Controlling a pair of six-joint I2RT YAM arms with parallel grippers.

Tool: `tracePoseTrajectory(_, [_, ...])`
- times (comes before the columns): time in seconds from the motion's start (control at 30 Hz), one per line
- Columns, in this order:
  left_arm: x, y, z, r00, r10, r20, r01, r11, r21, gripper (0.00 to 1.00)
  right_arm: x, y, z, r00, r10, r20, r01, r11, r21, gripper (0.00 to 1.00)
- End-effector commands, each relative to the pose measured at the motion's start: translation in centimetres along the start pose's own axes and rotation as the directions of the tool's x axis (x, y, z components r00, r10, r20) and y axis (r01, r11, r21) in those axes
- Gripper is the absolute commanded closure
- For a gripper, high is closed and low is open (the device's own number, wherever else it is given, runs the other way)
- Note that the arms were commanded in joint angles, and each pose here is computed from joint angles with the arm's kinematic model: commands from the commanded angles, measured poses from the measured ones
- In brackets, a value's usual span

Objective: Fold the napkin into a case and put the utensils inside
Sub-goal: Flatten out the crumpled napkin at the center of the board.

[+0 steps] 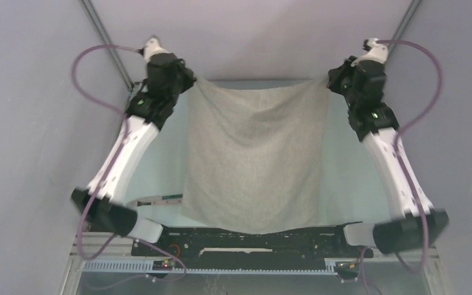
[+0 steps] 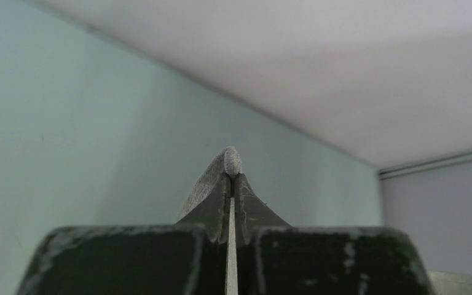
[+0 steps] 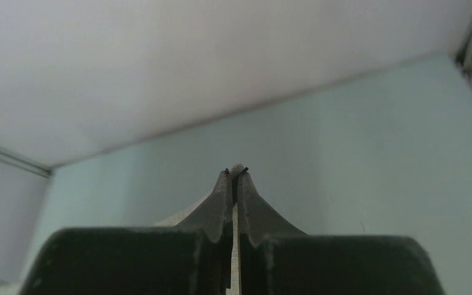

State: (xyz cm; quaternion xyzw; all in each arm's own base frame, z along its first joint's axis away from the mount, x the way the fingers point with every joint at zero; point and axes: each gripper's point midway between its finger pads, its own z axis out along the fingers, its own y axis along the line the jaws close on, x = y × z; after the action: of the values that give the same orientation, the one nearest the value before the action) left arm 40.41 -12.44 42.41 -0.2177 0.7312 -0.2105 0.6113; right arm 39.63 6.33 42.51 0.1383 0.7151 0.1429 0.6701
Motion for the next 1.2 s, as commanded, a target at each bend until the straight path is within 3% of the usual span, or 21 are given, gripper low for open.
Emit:
tracePoseTrajectory(0.0, [5.4,4.0,7.9,0.994,-0.037,-0.104,0.023,0.991,-0.132,1.0,6.4,-4.5,7.9,0.991,0.02,-0.132,-0.01,0.997,0.073,1.0])
tracePoseTrajectory(0.07, [8.4,5.7,12.1,0.985,-0.057,-0.161,0.032,0.988,-0.154,1.0,9.6,-6.0,11.4,0.981,0.024,-0.193,-0.013,0.998,0.06,0.99])
tracePoseTrajectory(0.1, [10.2,6.8,15.1,0.98,-0.048,-0.194,0.016,0.986,-0.165,1.0,11.2,-6.9,13.3,0.975,0.031,-0.22,-0.018,0.998,0.062,0.89])
tracePoseTrajectory(0.13, [10.1,6.9,16.6,0.979,-0.044,-0.2,0.012,0.988,-0.155,0.93,12.6,-7.7,15.1,0.967,0.037,-0.254,-0.021,0.998,0.064,0.79])
tracePoseTrajectory(0.2, [12.8,9.0,21.2,0.966,-0.015,-0.259,-0.031,0.984,-0.174,0.77,14.9,-9.5,18.4,0.947,0.035,-0.32,-0.011,0.997,0.077,0.64])
tracePoseTrajectory(0.3, [11.4,10.7,24.4,0.965,0.037,-0.26,-0.097,0.97,-0.223,0.38,16.8,-12.2,20.7,0.893,0.035,-0.449,0.058,0.98,0.192,0.35])
tracePoseTrajectory(0.33, [10.7,11.3,24.7,0.963,0.044,-0.265,-0.11,0.965,-0.239,0.23,16.4,-13.5,20.9,0.872,0.037,-0.489,0.083,0.972,0.222,0.3])
tracePoseTrajectory(0.37, [9.7,12.0,24.6,0.964,0.045,-0.262,-0.117,0.957,-0.267,0.13,16.6,-14.5,20.7,0.847,0.04,-0.531,0.111,0.962,0.25,0.26])
tracePoseTrajectory(0.43, [8.8,13.0,23.7,0.955,0.023,-0.296,-0.109,0.954,-0.278,0.04,16.7,-15.2,19.4,0.805,0.043,-0.591,0.157,0.946,0.284,0.24])
tracePoseTrajectory(0.57, [10.5,14.0,18.6,0.934,0.007,-0.358,-0.117,0.951,-0.287,0.0,18.1,-14.9,14.1,0.758,0.048,-0.651,0.2,0.932,0.303,0.26])
tracePoseTrajectory(0.67, [13.8,12.7,14.6,0.92,-0.045,-0.39,-0.038,0.978,-0.204,0.0,21.1,-11.1,10.1,0.728,0.046,-0.684,0.155,0.961,0.23,0.27])
tracePoseTrajectory(0.8, [20.3,12.2,10.5,0.846,-0.044,-0.532,-0.036,0.99,-0.138,0.01,24.3,-7.5,6.9,0.687,0.072,-0.723,0.056,0.987,0.151,0.3])
tracePoseTrajectory(0.87, [22.4,12.9,10.3,0.832,-0.046,-0.553,-0.04,0.989,-0.143,0.01,25.7,-7.6,6.8,0.686,0.118,-0.718,0.008,0.986,0.169,0.31])
tracePoseTrajectory(0.93, [24.0,13.8,11.2,0.819,-0.084,-0.567,-0.008,0.987,-0.158,0.03,26.9,-8.5,8.0,0.681,0.191,-0.707,-0.046,0.975,0.218,0.39])
tracePoseTrajectory(1.03, [26.0,14.8,13.4,0.779,-0.203,-0.593,0.115,0.976,-0.184,0.16,28.0,-9.3,10.1,0.647,0.321,-0.692,-0.136,0.941,0.309,0.47])
tracePoseTrajectory(1.1, [26.8,15.0,14.9,0.766,-0.275,-0.582,0.192,0.961,-0.201,0.24,28.4,-9.7,12.2,0.671,0.341,-0.659,-0.161,0.934,0.319,0.47])
tracePoseTrajectory(1.17, [27.5,15.1,16.2,0.748,-0.321,-0.58,0.244,0.947,-0.209,0.27,29.2,-10.7,13.5,0.658,0.368,-0.657,-0.159,0.921,0.356,0.48])
